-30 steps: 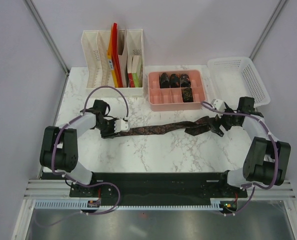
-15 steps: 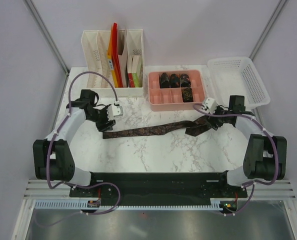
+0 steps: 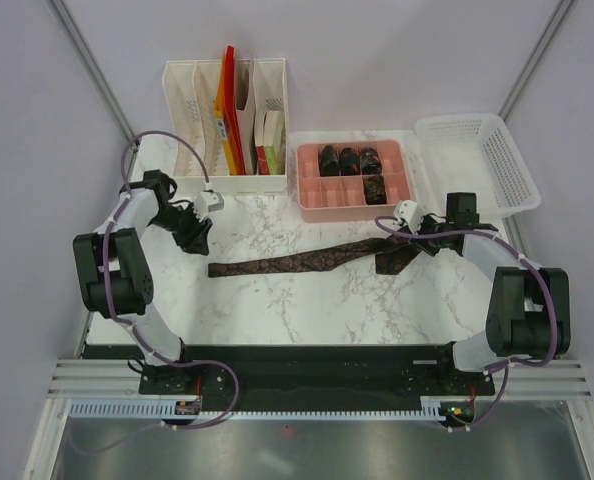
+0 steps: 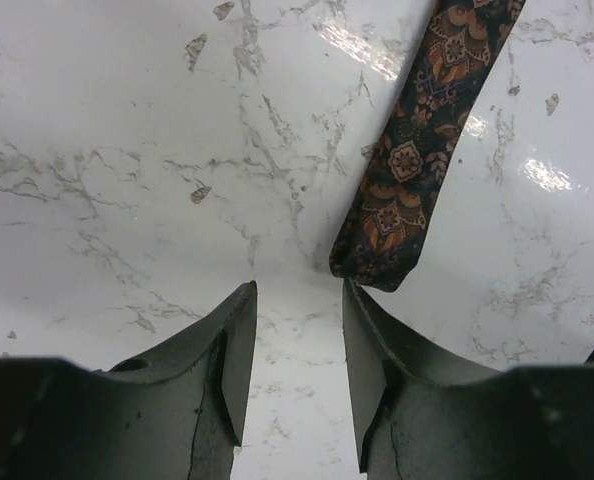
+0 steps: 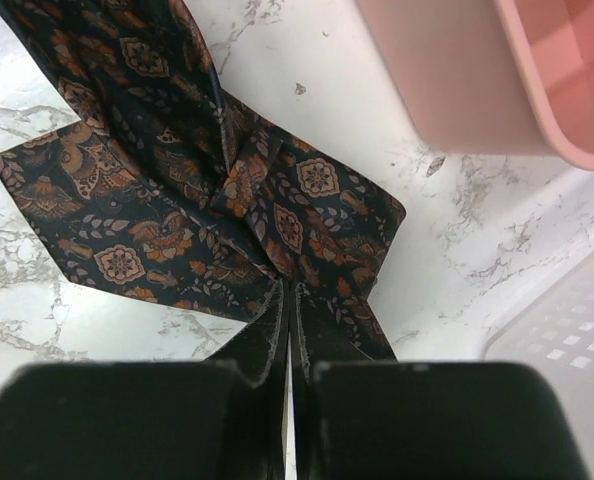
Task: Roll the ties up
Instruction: Flatten out the tie at the center of the board.
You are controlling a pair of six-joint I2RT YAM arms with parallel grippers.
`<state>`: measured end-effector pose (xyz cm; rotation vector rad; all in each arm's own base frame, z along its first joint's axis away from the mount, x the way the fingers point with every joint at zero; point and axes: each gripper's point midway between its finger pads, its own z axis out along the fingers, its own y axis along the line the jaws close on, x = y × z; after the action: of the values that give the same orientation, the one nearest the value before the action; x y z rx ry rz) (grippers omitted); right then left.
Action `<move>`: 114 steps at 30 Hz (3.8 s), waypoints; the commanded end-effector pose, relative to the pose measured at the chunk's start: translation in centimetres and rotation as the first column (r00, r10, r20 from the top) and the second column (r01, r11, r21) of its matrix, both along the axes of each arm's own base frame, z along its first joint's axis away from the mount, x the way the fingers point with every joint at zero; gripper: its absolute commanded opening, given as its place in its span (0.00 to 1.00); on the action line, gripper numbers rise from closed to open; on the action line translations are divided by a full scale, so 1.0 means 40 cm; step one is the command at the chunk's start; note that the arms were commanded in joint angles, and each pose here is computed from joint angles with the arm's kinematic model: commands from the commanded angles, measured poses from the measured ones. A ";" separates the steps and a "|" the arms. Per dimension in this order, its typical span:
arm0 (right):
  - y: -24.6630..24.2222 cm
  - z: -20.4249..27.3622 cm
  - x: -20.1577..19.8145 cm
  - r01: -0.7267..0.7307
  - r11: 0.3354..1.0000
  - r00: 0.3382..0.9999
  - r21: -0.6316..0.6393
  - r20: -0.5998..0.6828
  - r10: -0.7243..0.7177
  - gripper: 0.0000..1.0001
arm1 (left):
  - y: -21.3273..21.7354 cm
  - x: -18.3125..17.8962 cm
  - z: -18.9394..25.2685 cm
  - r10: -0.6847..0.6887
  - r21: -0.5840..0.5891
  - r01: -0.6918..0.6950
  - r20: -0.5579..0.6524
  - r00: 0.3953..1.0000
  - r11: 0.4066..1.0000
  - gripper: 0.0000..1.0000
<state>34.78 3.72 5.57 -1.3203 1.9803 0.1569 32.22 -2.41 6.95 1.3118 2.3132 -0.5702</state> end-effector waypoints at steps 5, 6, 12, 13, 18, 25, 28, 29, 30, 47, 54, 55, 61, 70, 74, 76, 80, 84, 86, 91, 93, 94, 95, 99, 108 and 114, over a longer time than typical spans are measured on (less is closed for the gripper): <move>0.005 0.093 0.038 -0.032 0.999 0.993 -0.032 0.114 0.036 0.00 | -0.063 -0.058 -0.020 0.100 -0.135 -0.138 -0.258 0.961 0.981 0.47; 0.005 0.098 0.039 -0.032 0.999 0.992 -0.032 0.117 0.036 0.00 | -0.065 -0.062 -0.027 0.126 -0.133 -0.171 -0.294 0.948 0.976 0.49; 0.016 0.139 0.044 -0.044 0.998 0.987 -0.034 0.152 0.049 0.00 | -0.058 -0.058 -0.078 0.239 -0.071 -0.294 -0.419 0.876 0.953 0.52; 0.018 0.143 0.044 -0.050 0.998 0.986 -0.036 0.156 0.055 0.00 | -0.058 -0.056 -0.082 0.250 -0.064 -0.305 -0.429 0.868 0.950 0.51; 0.020 0.159 0.050 -0.070 0.996 0.984 -0.047 0.164 0.077 0.00 | -0.053 -0.048 -0.089 0.285 -0.039 -0.338 -0.450 0.846 0.940 0.44; -0.011 0.277 0.063 -0.124 0.980 0.970 -0.154 0.192 0.153 0.00 | -0.079 0.017 0.035 0.226 -0.164 -0.278 -0.276 0.934 0.946 0.03; -0.036 0.362 0.053 -0.159 0.968 0.962 -0.193 0.191 0.196 0.00 | -0.115 0.043 0.137 0.141 -0.233 -0.164 -0.112 0.984 0.959 0.02; -0.041 0.377 0.047 -0.169 0.965 0.961 -0.199 0.183 0.206 0.00 | -0.138 0.045 0.160 0.083 -0.237 -0.092 -0.046 0.995 0.967 0.02; -0.049 0.402 0.035 -0.190 0.958 0.959 -0.213 0.171 0.228 0.00 | -0.150 0.047 0.181 0.062 -0.244 -0.062 -0.007 0.998 0.968 0.02; 0.150 0.096 -0.046 -0.300 0.952 0.954 -0.057 -0.025 0.299 0.41 | -0.050 -0.082 0.079 -0.559 0.403 0.388 0.615 0.556 0.829 0.02; 0.131 0.062 -0.038 -0.288 0.953 0.957 -0.091 -0.061 0.284 0.66 | -0.034 -0.133 -0.017 -0.637 0.444 0.457 0.562 0.527 0.771 0.02; 0.133 0.054 -0.033 -0.283 0.956 0.958 -0.081 -0.077 0.277 0.67 | -0.032 -0.140 -0.024 -0.664 0.466 0.473 0.555 0.502 0.748 0.02; 0.128 0.022 -0.017 -0.334 0.936 0.940 -0.111 -0.118 0.321 0.86 | -0.056 -0.245 -0.066 -0.660 0.392 0.536 0.524 0.538 0.748 0.27; 0.070 0.005 0.046 -0.225 0.963 0.974 -0.149 -0.007 0.226 0.96 | -0.054 -0.207 0.083 -0.400 0.227 0.331 0.569 0.719 0.916 0.64; 0.068 0.030 0.048 -0.251 0.961 0.968 -0.117 -0.028 0.250 0.98 | -0.080 -0.220 0.100 -0.364 0.124 0.354 0.519 0.773 0.927 0.73; 0.069 0.028 0.048 -0.272 0.956 0.962 -0.113 -0.063 0.267 0.98 | -0.090 -0.216 0.094 -0.329 0.063 0.339 0.456 0.827 0.939 0.77; 0.061 -0.006 0.047 -0.302 0.945 0.951 -0.123 -0.112 0.289 0.97 | -0.108 -0.209 0.064 -0.300 0.014 0.312 0.322 0.898 0.950 0.83; 0.059 -0.038 0.049 -0.311 0.942 0.945 -0.123 -0.142 0.294 0.94 | -0.121 -0.210 0.004 -0.274 0.037 0.272 0.163 0.948 0.962 0.94; 0.054 -0.051 0.059 -0.298 0.946 0.949 -0.127 -0.146 0.279 0.92 | -0.117 -0.178 -0.033 -0.261 0.070 0.253 0.151 0.954 0.965 0.94; 0.061 -0.052 0.060 -0.272 0.957 0.955 -0.101 -0.145 0.257 0.93 | -0.067 -0.130 -0.098 -0.243 0.194 0.212 0.148 0.959 0.958 0.78; 0.068 -0.034 0.047 -0.291 0.952 0.951 -0.093 -0.133 0.278 0.96 | -0.047 -0.145 -0.131 -0.311 0.243 0.275 0.122 0.943 0.930 0.70; 0.068 -0.028 0.036 -0.299 0.950 0.948 -0.091 -0.144 0.284 0.96 | -0.036 -0.152 -0.144 -0.336 0.266 0.298 0.111 0.935 0.917 0.62; 0.067 -0.015 0.032 -0.295 0.951 0.949 -0.091 -0.146 0.280 0.96 | -0.022 -0.155 -0.156 -0.353 0.294 0.311 0.102 0.930 0.904 0.57; 0.049 0.035 0.031 -0.251 0.966 0.959 -0.064 -0.153 0.239 0.98 | 0.065 -0.133 -0.186 -0.366 0.385 0.312 0.076 0.927 0.869 0.42; 0.026 0.033 0.032 -0.135 0.990 0.980 0.049 -0.143 0.141 0.98 | 0.111 -0.091 -0.166 -0.309 0.366 0.246 0.123 0.943 0.897 0.33; 0.062 -0.001 -0.018 -0.204 0.973 0.968 0.107 -0.127 0.217 0.98 | 0.114 -0.096 -0.176 -0.304 0.366 0.248 0.104 0.947 0.897 0.33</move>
<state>34.42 4.22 4.77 -1.4958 2.0306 0.3717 28.87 1.38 1.46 1.7195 2.1668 -0.1362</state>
